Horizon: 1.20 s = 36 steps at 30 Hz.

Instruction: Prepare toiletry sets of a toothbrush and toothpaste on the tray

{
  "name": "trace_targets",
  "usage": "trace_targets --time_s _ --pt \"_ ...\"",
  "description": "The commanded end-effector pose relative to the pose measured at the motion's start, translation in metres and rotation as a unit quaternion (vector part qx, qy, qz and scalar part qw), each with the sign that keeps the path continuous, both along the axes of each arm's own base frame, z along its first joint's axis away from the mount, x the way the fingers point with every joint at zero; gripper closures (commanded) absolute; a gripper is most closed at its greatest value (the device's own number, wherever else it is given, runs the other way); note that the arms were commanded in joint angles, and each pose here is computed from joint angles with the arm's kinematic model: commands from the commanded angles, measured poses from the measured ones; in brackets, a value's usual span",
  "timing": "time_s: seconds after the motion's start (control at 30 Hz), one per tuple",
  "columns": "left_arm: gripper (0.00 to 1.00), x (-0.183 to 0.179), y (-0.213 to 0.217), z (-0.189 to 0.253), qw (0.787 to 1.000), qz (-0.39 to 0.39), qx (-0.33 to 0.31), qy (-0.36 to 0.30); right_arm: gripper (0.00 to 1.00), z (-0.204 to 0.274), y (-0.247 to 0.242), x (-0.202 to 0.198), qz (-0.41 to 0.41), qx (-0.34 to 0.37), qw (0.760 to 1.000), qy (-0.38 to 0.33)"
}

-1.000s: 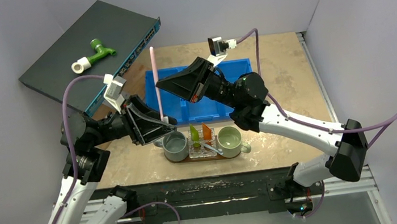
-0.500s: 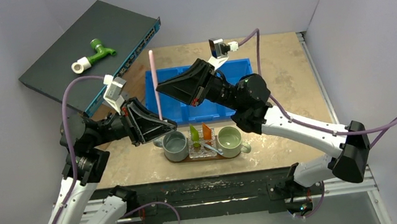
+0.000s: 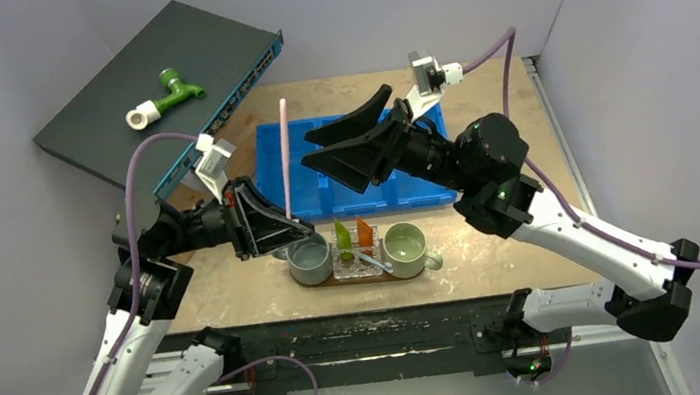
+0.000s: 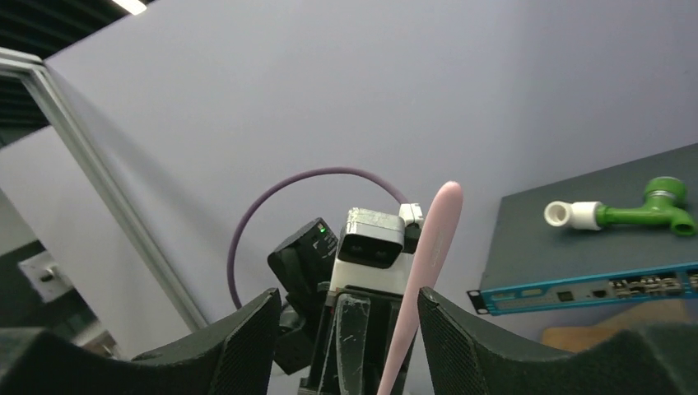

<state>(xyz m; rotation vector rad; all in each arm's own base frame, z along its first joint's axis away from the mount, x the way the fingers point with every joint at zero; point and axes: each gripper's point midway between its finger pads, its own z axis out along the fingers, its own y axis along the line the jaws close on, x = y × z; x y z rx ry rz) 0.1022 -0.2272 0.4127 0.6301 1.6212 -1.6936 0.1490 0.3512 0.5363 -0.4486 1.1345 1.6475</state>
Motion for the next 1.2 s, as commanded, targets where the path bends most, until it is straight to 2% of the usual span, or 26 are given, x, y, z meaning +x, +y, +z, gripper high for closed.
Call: trace_targets --time_s 0.0,0.37,0.53,0.73,0.87,1.0,1.17 --pt "1.00 -0.015 0.004 -0.005 0.998 -0.031 0.033 -0.032 0.35 -0.008 -0.012 0.012 -0.072 -0.100 0.991 -0.041" --pt "1.00 -0.036 0.012 -0.037 0.990 -0.094 0.096 -0.032 0.27 -0.028 -0.041 0.033 -0.138 -0.301 0.940 -0.088" --pt "1.00 -0.044 0.013 -0.048 0.987 -0.119 0.106 -0.029 0.26 -0.046 -0.051 0.032 -0.105 -0.356 0.925 -0.085" --pt "1.00 -0.056 0.011 -0.062 0.981 -0.146 0.122 -0.022 0.26 -0.056 -0.050 -0.001 0.007 -0.367 0.924 -0.107" --pt "1.00 -0.061 0.009 -0.067 0.979 -0.159 0.127 -0.015 0.28 -0.069 -0.050 -0.010 0.048 -0.370 0.923 -0.090" --pt "1.00 -0.066 0.008 -0.072 0.976 -0.172 0.132 -0.013 0.29 -0.075 -0.047 -0.035 0.125 -0.349 0.924 -0.092" --pt "1.00 -0.074 0.005 -0.078 0.971 -0.196 0.138 -0.013 0.30 -0.082 -0.039 -0.036 0.151 -0.340 0.925 -0.074"
